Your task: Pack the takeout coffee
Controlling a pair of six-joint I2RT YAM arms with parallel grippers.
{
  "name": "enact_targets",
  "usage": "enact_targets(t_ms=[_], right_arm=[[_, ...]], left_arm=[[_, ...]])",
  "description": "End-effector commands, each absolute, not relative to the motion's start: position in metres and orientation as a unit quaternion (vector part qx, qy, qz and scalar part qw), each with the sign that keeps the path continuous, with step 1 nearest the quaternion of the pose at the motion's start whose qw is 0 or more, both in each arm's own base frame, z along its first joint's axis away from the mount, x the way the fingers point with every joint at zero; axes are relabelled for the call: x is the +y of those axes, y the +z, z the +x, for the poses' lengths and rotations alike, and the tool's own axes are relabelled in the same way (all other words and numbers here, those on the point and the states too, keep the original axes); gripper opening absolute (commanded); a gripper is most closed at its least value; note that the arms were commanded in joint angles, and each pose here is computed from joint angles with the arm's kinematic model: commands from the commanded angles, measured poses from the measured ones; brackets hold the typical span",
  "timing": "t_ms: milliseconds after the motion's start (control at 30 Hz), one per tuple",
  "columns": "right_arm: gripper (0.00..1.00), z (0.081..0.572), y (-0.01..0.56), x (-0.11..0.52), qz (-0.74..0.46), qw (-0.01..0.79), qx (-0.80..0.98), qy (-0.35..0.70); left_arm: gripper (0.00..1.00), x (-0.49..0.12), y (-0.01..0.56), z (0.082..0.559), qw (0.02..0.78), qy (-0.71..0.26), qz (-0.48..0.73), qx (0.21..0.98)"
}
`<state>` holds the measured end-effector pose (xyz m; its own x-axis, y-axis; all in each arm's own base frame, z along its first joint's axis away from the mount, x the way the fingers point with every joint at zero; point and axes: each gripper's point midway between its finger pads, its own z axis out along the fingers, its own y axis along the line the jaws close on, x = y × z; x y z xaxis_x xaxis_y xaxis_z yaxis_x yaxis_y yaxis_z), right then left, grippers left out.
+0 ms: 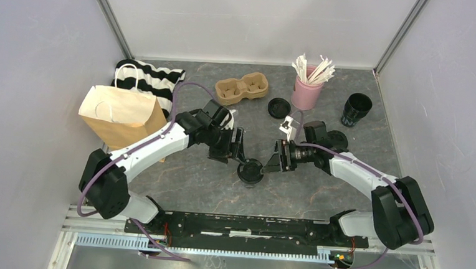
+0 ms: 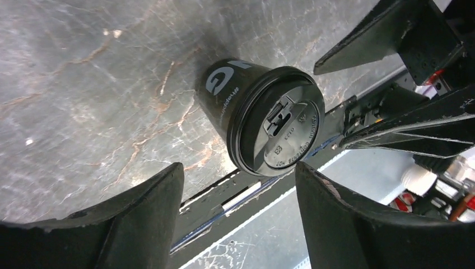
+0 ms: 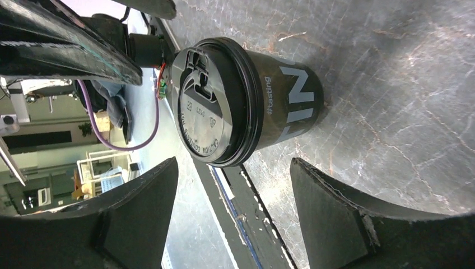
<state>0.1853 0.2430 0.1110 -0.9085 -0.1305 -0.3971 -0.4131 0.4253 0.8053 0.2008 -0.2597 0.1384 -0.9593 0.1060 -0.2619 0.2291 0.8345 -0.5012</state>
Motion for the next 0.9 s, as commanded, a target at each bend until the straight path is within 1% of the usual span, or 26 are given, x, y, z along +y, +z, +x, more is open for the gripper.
enact_targets(t_ms=[0,67,200,467,667,867], right_arm=[[0.78,0.184,0.113,0.252,-0.191,0.146,0.815,0.528],[0.74,0.185,0.112,0.254,-0.191,0.146,0.816,0.526],[0.65,0.188,0.111,0.257,-0.19,0.144,0.817,0.525],[0.53,0.189,0.098,0.26,-0.185,0.137,0.827,0.513],[0.51,0.19,0.091,0.26,-0.176,0.143,0.826,0.515],[0.48,0.178,0.046,0.248,-0.166,0.127,0.845,0.491]], left_arm=[[0.77,-0.281,0.14,0.189,0.091,-0.347,0.109,0.927],[0.73,-0.281,0.131,0.186,0.078,-0.348,0.11,0.928],[0.67,-0.278,0.119,0.185,0.078,-0.343,0.109,0.93],[0.59,-0.262,0.085,0.18,0.069,-0.304,0.104,0.945],[0.58,-0.254,0.072,0.174,0.064,-0.292,0.099,0.949],[0.56,-0.242,0.049,0.17,0.056,-0.285,0.082,0.953]])
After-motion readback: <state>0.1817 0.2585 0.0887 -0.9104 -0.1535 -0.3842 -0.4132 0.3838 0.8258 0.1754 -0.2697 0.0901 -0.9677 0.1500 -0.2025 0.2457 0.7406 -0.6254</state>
